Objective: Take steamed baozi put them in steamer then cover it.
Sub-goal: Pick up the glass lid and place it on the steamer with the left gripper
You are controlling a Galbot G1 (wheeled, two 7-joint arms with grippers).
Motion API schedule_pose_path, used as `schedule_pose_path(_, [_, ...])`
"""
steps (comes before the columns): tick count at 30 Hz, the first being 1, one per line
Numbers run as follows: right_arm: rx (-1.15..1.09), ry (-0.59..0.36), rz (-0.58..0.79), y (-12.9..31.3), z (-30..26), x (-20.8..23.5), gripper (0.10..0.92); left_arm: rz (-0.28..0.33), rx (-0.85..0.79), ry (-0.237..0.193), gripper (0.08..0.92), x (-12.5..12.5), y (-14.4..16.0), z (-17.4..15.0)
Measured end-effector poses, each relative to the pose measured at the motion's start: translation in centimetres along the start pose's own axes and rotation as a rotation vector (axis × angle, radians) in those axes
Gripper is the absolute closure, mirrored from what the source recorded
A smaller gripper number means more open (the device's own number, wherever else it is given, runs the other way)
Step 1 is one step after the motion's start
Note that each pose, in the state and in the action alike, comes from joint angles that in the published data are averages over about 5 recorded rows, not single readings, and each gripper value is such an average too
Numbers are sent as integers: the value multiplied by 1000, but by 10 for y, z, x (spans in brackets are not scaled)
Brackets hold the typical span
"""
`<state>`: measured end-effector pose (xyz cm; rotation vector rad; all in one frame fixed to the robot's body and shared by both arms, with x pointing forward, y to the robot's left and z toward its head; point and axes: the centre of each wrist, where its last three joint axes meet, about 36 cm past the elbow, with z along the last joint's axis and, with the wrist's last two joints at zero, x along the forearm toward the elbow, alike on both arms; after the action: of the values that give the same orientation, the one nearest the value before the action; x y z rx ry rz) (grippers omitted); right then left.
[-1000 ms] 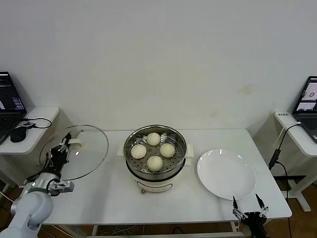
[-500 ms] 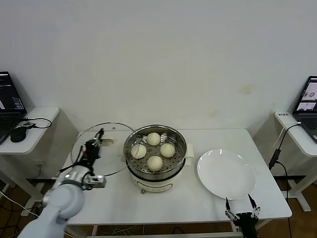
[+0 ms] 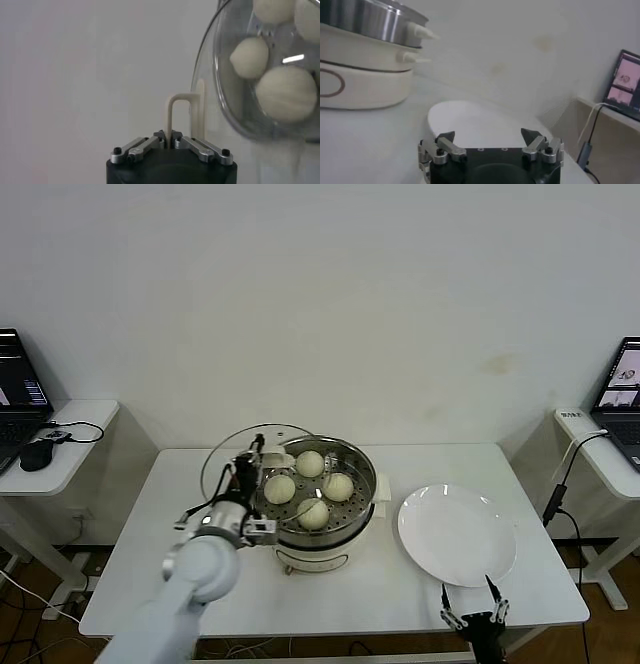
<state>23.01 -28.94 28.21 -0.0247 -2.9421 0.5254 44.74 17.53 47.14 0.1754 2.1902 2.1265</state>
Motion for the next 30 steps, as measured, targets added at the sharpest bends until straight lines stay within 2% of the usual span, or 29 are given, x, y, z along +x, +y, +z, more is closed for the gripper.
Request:
schedule_pose_path(15, [17,8,-16,8,9,0,199,19,17,-5,858,-25,-18,-62])
schedule_pose_path(30, [22,14,-22,12,13,2,200,34,11,-1,858,-34,-35,-81])
